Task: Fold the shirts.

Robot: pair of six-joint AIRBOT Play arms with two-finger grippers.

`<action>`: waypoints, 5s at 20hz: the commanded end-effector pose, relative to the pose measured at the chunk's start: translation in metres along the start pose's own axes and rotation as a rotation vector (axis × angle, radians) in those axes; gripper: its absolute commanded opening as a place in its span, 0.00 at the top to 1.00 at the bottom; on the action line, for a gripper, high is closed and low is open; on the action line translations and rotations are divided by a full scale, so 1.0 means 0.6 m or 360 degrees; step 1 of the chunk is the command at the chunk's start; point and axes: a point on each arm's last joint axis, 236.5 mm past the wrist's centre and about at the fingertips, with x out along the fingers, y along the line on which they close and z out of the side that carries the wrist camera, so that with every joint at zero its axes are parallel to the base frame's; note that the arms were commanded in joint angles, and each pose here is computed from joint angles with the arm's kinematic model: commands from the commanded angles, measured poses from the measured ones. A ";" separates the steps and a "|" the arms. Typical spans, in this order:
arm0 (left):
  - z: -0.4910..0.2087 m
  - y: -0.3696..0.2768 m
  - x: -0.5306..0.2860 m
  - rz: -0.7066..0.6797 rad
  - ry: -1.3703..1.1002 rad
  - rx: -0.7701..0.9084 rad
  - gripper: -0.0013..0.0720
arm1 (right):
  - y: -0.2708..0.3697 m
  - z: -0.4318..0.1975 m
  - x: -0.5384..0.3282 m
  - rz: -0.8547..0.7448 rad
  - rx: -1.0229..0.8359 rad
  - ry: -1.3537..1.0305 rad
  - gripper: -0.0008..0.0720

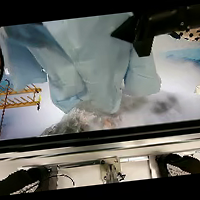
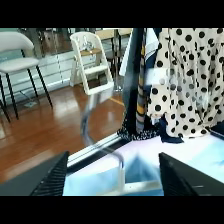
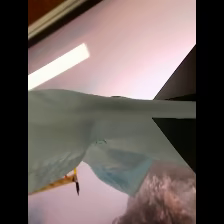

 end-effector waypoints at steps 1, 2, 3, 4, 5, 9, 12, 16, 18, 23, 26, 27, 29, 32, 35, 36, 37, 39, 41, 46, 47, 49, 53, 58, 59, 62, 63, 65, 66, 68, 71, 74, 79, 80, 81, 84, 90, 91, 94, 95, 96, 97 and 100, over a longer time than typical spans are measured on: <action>-0.041 -0.010 -0.005 -0.0045 0.0171 0.0004 0.00 | -0.037 0.027 -0.044 -0.0273 0.0063 -0.0047 0.90; -0.042 -0.012 -0.010 -0.0052 0.0186 0.0005 0.00 | -0.047 0.026 -0.053 -0.0334 0.0091 -0.0035 0.90; -0.036 -0.012 -0.015 -0.0050 0.0174 0.0007 0.00 | -0.055 0.022 -0.060 -0.0384 0.0116 -0.0016 0.90; -0.024 -0.012 -0.023 -0.0045 0.0147 0.0011 0.00 | -0.061 0.016 -0.066 -0.0421 0.0144 0.0008 0.90; -0.009 -0.011 -0.032 -0.0039 0.0111 0.0014 0.00 | -0.065 0.012 -0.071 -0.0453 0.0172 0.0025 0.90; 0.036 -0.017 -0.070 -0.0043 0.0014 0.0010 0.00 | -0.077 -0.001 -0.079 -0.0518 0.0282 0.0060 0.91; 0.067 -0.019 -0.103 -0.0035 -0.0050 0.0023 0.00 | -0.099 -0.014 -0.116 -0.0699 0.0312 0.0125 0.90; 0.092 -0.023 -0.141 -0.0034 -0.0086 0.0039 0.00 | -0.121 -0.014 -0.278 -0.1224 0.0348 0.0170 0.91; 0.076 -0.019 -0.139 -0.0020 -0.0022 0.0066 0.01 | -0.097 -0.008 -0.372 -0.1439 0.0402 0.0132 0.90; 0.040 -0.013 -0.114 -0.0009 0.0070 0.0059 0.01 | -0.008 -0.068 -0.599 -0.1974 0.0639 0.0203 0.90; 0.030 -0.012 -0.104 -0.0006 0.0091 0.0009 0.01 | 0.037 -0.109 -0.710 -0.2286 0.0740 0.0268 0.90; 0.028 -0.012 -0.102 -0.0006 0.0095 0.0005 0.01 | 0.050 -0.122 -0.740 -0.2377 0.0767 0.0300 0.90; 0.026 -0.011 -0.100 -0.0006 0.0100 0.0005 0.01 | 0.070 -0.136 -0.790 -0.2538 0.0789 0.0336 0.90; 0.026 -0.011 -0.100 -0.0006 0.0100 0.0005 0.01 | 0.088 -0.153 -0.835 -0.2695 0.0811 0.0428 0.90; 0.026 -0.011 -0.100 -0.0006 0.0100 0.0005 0.02 | 0.099 -0.166 -0.860 -0.2800 0.0858 0.0475 0.90; 0.025 -0.010 -0.099 -0.0004 0.0101 0.0006 0.02 | 0.103 -0.168 -0.870 -0.2841 0.0867 0.0490 0.90; 0.025 -0.010 -0.099 -0.0003 0.0101 0.0007 0.02 | 0.107 -0.171 -0.880 -0.2890 0.0884 0.0493 0.90; 0.024 -0.007 -0.099 0.0008 0.0105 0.0018 0.02 | 0.120 -0.178 -0.903 -0.2990 0.0917 0.0531 0.90; 0.024 -0.005 -0.100 0.0016 0.0107 0.0026 0.02 | 0.131 -0.179 -0.930 -0.3113 0.0931 0.0538 0.90; 0.024 -0.005 -0.099 0.0016 0.0107 0.0026 0.02 | 0.114 -0.160 -0.933 -0.3196 0.0959 0.0349 0.90; 0.024 -0.005 -0.099 0.0016 0.0107 0.0026 0.02 | 0.099 -0.156 -0.918 -0.3155 0.0943 0.0359 0.90; 0.024 -0.005 -0.099 0.0016 0.0108 0.0026 0.02 | 0.061 -0.147 -0.884 -0.3079 0.0887 0.0422 0.90; 0.023 -0.005 -0.099 0.0017 0.0108 0.0026 0.02 | -0.039 -0.103 -0.824 -0.3059 0.0682 0.0419 0.90; 0.023 -0.005 -0.099 0.0016 0.0109 0.0025 0.02 | -0.163 -0.083 -0.721 -0.3038 0.0603 0.0346 0.90; 0.023 -0.005 -0.099 0.0016 0.0109 0.0025 0.02 | -0.185 -0.090 -0.696 -0.3019 0.0611 0.0368 0.90; 0.022 -0.005 -0.099 0.0015 0.0113 0.0025 0.02 | -0.243 -0.113 -0.633 -0.2987 0.0606 0.0454 0.90; 0.020 -0.006 -0.099 0.0012 0.0123 0.0024 0.02 | -0.260 -0.123 -0.624 -0.2997 0.0624 0.0442 0.90; 0.010 -0.008 -0.100 0.0003 0.0162 0.0025 0.02 | -0.288 -0.159 -0.627 -0.3089 0.0746 0.0403 0.90; 0.006 -0.009 -0.101 -0.0002 0.0179 0.0024 0.02 | -0.302 -0.178 -0.635 -0.3127 0.0769 0.0421 0.90; 0.001 -0.011 -0.101 -0.0007 0.0200 0.0024 0.02 | -0.322 -0.222 -0.657 -0.3175 0.0842 0.0472 0.90; 0.001 -0.011 -0.101 -0.0007 0.0201 0.0023 0.02 | -0.338 -0.297 -0.714 -0.3272 0.0981 0.0548 0.90; 0.001 -0.011 -0.101 -0.0005 0.0201 -0.0025 0.02 | -0.348 -0.358 -0.776 -0.3357 0.1060 0.0589 0.90; 0.001 -0.012 -0.102 -0.0001 0.0199 -0.0129 0.02 | -0.370 -0.454 -0.853 -0.3424 0.1111 0.0658 0.90; 0.002 -0.014 -0.102 -0.0006 0.0199 -0.0136 0.02 | -0.373 -0.473 -0.870 -0.3448 0.1110 0.0683 0.90; 0.002 -0.014 -0.102 -0.0005 0.0198 -0.0159 0.02 | -0.375 -0.488 -0.882 -0.3465 0.1106 0.0703 0.90; 0.002 -0.014 -0.102 0.0002 0.0199 -0.0271 0.02 | -0.379 -0.532 -0.917 -0.3515 0.1106 0.0739 0.90; 0.007 -0.033 -0.102 -0.0074 0.0186 -0.0359 0.02 | -0.381 -0.549 -0.989 -0.3639 0.1011 0.0625 0.90; 0.007 -0.035 -0.102 -0.0079 0.0186 -0.0391 0.02 | -0.382 -0.549 -1.001 -0.3661 0.0998 0.0617 0.90; 0.009 -0.041 -0.102 -0.0102 0.0184 -0.0469 0.02 | -0.405 -0.526 -1.018 -0.3665 0.0862 0.0482 0.90; 0.010 -0.044 -0.102 -0.0110 0.0183 -0.0476 0.02 | -0.410 -0.526 -1.017 -0.3663 0.0852 0.0458 0.90; 0.011 -0.047 -0.102 -0.0122 0.0180 -0.0486 0.02 | -0.413 -0.529 -1.017 -0.3664 0.0852 0.0442 0.90; 0.013 -0.050 -0.103 -0.0137 0.0178 -0.0499 0.02 | -0.418 -0.531 -1.015 -0.3658 0.0850 0.0410 0.90; 0.016 -0.059 -0.103 -0.0171 0.0173 -0.0529 0.02 | -0.442 -0.510 -1.009 -0.3637 0.0798 0.0165 0.90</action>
